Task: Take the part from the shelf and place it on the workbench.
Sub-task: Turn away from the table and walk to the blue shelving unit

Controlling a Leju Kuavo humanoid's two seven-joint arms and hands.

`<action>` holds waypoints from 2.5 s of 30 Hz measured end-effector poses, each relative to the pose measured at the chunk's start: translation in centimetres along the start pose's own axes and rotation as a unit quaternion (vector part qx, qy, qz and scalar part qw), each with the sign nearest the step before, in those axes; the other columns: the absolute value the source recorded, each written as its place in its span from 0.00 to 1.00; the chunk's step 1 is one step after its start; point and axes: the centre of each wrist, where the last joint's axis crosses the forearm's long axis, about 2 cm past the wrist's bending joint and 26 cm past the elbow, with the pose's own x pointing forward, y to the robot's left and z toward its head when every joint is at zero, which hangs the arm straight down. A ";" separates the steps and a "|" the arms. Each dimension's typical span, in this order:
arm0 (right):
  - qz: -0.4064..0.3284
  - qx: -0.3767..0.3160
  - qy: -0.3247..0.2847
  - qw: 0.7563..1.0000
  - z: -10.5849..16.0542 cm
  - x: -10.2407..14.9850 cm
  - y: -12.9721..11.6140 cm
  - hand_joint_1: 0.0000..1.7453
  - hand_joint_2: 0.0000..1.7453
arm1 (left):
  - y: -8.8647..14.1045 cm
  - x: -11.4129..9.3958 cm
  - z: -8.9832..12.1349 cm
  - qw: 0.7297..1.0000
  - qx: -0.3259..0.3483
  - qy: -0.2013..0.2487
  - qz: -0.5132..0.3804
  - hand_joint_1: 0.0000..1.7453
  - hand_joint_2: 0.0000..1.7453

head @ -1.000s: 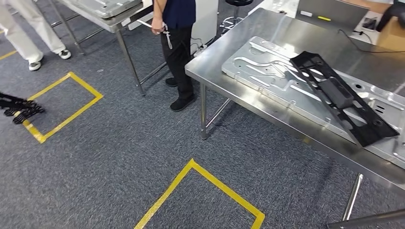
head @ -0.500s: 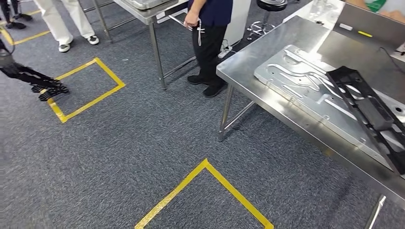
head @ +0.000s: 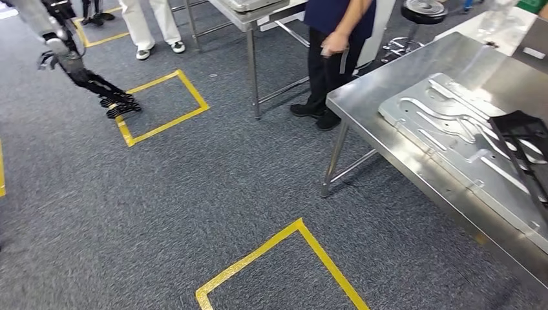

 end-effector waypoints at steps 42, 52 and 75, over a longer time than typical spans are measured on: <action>0.012 0.017 0.002 1.000 -0.2 0.7 0.1 0.00 0.00 | -0.1 0.0 0.0 1.000 -0.001 0.002 -0.001 0.00 0.00; 0.016 0.015 0.009 1.000 -0.2 0.2 -0.3 0.00 0.00 | -0.1 0.2 -0.1 1.000 -0.001 0.000 0.001 0.00 0.00; 0.023 0.016 0.008 1.000 -0.2 0.5 -0.1 0.00 0.00 | -0.1 0.1 0.0 1.000 -0.001 0.001 0.001 0.00 0.00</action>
